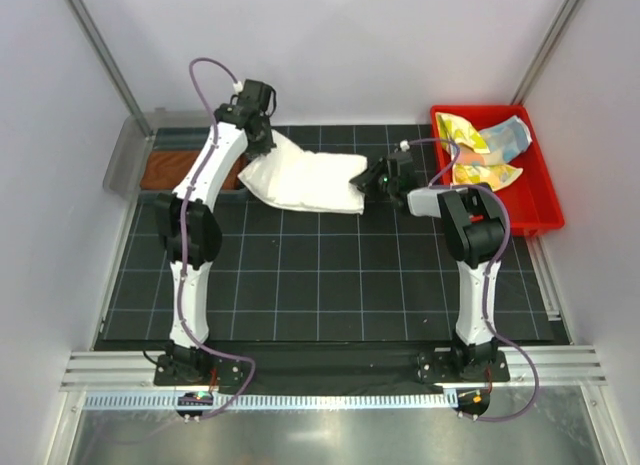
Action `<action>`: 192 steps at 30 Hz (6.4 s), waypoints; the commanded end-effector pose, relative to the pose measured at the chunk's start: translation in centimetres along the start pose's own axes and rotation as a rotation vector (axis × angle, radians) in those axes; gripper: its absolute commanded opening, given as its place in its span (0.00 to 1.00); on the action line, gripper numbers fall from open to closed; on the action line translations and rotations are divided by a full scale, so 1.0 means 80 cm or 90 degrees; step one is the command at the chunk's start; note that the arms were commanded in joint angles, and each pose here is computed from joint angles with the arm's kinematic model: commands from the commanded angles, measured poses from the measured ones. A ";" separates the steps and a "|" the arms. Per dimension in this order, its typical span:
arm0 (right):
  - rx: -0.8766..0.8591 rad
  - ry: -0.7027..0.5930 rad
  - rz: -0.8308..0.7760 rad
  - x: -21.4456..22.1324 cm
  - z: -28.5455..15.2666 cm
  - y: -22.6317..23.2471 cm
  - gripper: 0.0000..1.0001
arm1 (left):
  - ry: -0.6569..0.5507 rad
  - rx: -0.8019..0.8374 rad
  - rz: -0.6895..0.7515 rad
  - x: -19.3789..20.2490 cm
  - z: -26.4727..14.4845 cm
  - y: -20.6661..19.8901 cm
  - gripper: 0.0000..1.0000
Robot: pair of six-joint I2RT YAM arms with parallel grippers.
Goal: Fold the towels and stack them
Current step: Neatly place the folded towel into the bin, then grab crumpled towel, then move the towel to the center of the board, then flatten out the crumpled towel
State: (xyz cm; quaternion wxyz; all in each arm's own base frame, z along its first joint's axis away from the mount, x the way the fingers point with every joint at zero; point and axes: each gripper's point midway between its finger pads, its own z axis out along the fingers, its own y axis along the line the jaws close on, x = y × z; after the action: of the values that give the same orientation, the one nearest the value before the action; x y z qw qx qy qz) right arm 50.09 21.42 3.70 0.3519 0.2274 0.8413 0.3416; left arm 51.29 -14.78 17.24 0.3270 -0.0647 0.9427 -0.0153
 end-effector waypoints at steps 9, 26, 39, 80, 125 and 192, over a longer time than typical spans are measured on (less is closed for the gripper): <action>-0.055 0.062 -0.037 0.000 -0.021 0.041 1.00 | -0.145 -0.082 -0.035 -0.115 -0.005 0.134 0.00; -0.060 0.014 -0.128 -0.027 -0.136 0.062 1.00 | -0.195 -0.297 -0.052 -0.144 0.010 0.299 0.00; -0.065 0.016 -0.135 -0.028 -0.142 0.061 1.00 | -0.186 -0.391 -0.061 -0.140 0.027 0.390 0.00; 0.173 -0.168 -0.206 -0.171 -0.201 0.065 1.00 | -0.304 -0.250 -0.148 -0.187 -0.046 0.307 1.00; 0.031 -0.322 -0.036 -0.388 -0.348 0.061 0.01 | -0.172 0.276 -0.028 0.069 -0.224 -0.050 0.98; -0.222 0.391 -0.363 0.083 -0.196 0.049 0.01 | -0.008 0.635 0.124 0.179 -0.091 -0.200 0.83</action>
State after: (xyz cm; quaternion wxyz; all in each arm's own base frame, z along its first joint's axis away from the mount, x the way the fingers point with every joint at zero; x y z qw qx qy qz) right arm 34.22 19.49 7.60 0.1399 -0.1567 0.9032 0.3743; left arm 35.08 -29.23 11.50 0.2557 0.1023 0.8913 -0.3601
